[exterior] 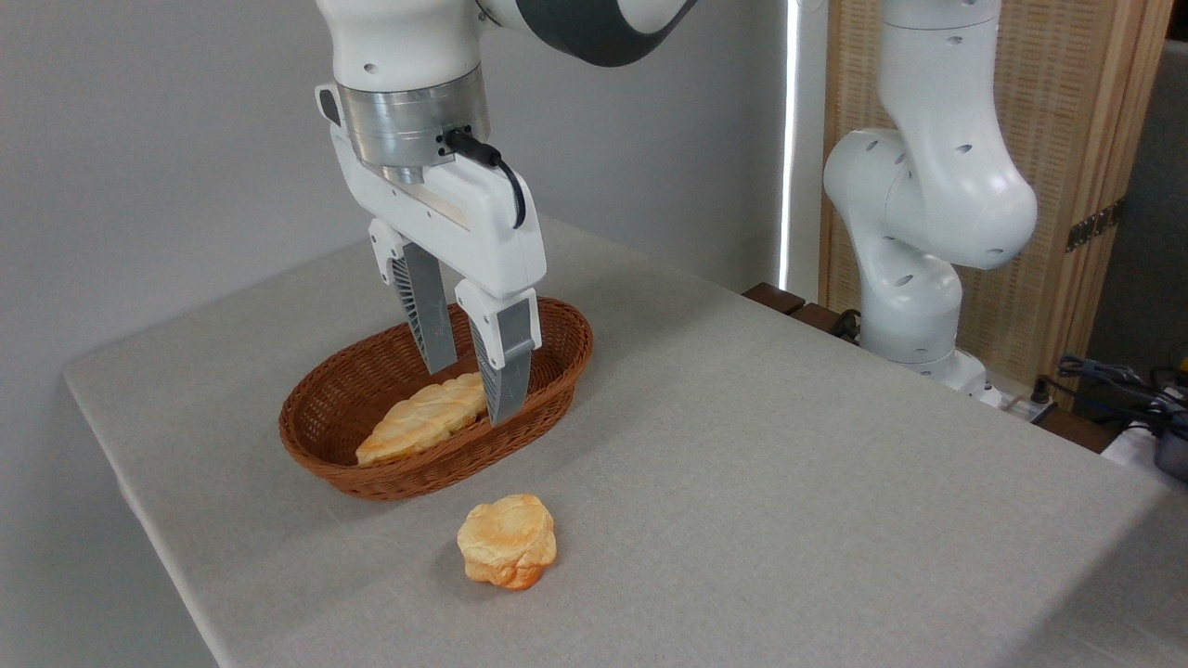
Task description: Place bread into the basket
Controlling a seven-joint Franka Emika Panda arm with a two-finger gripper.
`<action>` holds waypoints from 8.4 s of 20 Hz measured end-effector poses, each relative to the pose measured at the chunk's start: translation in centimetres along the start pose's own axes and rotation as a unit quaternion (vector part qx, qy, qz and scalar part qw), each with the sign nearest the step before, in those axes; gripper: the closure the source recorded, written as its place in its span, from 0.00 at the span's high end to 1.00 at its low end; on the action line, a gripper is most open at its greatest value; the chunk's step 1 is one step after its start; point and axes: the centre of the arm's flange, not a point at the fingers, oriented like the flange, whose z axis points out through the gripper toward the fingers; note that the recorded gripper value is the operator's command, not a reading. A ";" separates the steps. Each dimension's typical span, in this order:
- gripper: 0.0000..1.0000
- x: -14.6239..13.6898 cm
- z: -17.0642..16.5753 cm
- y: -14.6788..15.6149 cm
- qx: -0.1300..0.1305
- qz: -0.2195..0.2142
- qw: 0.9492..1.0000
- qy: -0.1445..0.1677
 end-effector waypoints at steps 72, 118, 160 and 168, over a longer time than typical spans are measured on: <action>1.00 -0.3 -0.7 0.1 0.003 -0.001 1.000 0.004; 0.54 -0.9 15.5 -2.0 -0.008 0.019 0.999 -0.028; 0.96 4.2 5.1 5.1 -0.023 0.025 0.996 0.077; 1.00 8.5 8.7 11.6 -0.063 0.034 0.997 0.040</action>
